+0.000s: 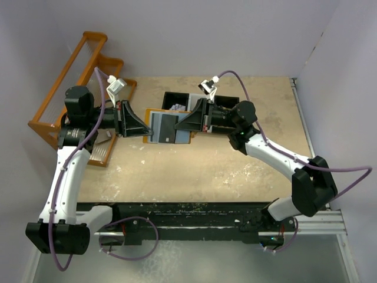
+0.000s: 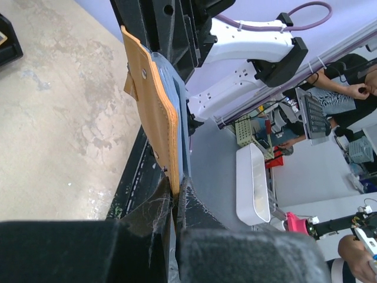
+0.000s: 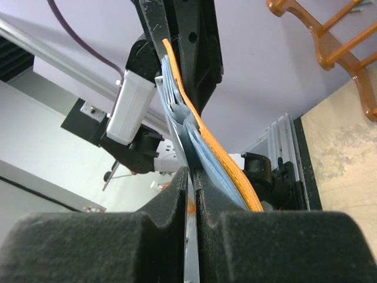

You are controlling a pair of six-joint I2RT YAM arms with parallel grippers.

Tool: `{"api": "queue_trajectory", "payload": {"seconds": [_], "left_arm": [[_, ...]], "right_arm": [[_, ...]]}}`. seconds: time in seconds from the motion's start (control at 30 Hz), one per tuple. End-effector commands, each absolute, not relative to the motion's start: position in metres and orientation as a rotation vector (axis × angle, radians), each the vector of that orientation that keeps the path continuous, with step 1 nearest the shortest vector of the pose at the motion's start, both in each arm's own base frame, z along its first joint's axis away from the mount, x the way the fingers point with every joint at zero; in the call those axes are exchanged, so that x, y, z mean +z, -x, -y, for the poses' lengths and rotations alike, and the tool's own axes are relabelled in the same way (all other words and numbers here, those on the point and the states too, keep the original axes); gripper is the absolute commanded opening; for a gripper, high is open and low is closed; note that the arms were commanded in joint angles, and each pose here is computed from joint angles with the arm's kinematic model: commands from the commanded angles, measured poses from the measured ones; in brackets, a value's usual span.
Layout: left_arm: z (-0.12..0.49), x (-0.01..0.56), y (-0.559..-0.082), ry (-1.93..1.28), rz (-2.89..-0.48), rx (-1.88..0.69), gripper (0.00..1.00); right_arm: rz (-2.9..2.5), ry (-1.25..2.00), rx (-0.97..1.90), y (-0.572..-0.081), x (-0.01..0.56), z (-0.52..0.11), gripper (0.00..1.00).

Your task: Take the credit cards out of the card holder

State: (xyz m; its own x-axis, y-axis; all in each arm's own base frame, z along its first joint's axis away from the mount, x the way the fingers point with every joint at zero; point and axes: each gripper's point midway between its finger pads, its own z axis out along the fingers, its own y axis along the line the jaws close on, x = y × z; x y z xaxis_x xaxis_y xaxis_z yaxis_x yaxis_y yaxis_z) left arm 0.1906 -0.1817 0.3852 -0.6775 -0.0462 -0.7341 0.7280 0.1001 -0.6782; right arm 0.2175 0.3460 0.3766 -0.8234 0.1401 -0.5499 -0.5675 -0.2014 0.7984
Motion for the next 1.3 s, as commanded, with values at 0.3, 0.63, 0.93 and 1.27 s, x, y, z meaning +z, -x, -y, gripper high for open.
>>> {"api": "queue_trajectory", "payload": {"seconds": [0.3, 0.63, 0.93, 1.27], "left_arm": [[0.178, 0.379, -0.213, -0.661, -1.751, -1.647, 0.00], [0.170, 0.384, -0.214, -0.663, -1.742, -1.643, 0.00], [0.167, 0.385, -0.209, -0.679, -1.733, -1.633, 0.00], [0.163, 0.391, -0.212, -0.693, -1.714, -1.592, 0.00]], "right_arm": [[-1.576, 0.455, 2.082, -0.228, 0.378, -0.333, 0.00], [-1.594, 0.412, 2.042, -0.235, 0.371, -0.310, 0.00], [-1.608, 0.416, 2.018, -0.244, 0.373, -0.299, 0.00], [-1.820, 0.309, 1.720, -0.291, 0.337, -0.253, 0.00]]}}
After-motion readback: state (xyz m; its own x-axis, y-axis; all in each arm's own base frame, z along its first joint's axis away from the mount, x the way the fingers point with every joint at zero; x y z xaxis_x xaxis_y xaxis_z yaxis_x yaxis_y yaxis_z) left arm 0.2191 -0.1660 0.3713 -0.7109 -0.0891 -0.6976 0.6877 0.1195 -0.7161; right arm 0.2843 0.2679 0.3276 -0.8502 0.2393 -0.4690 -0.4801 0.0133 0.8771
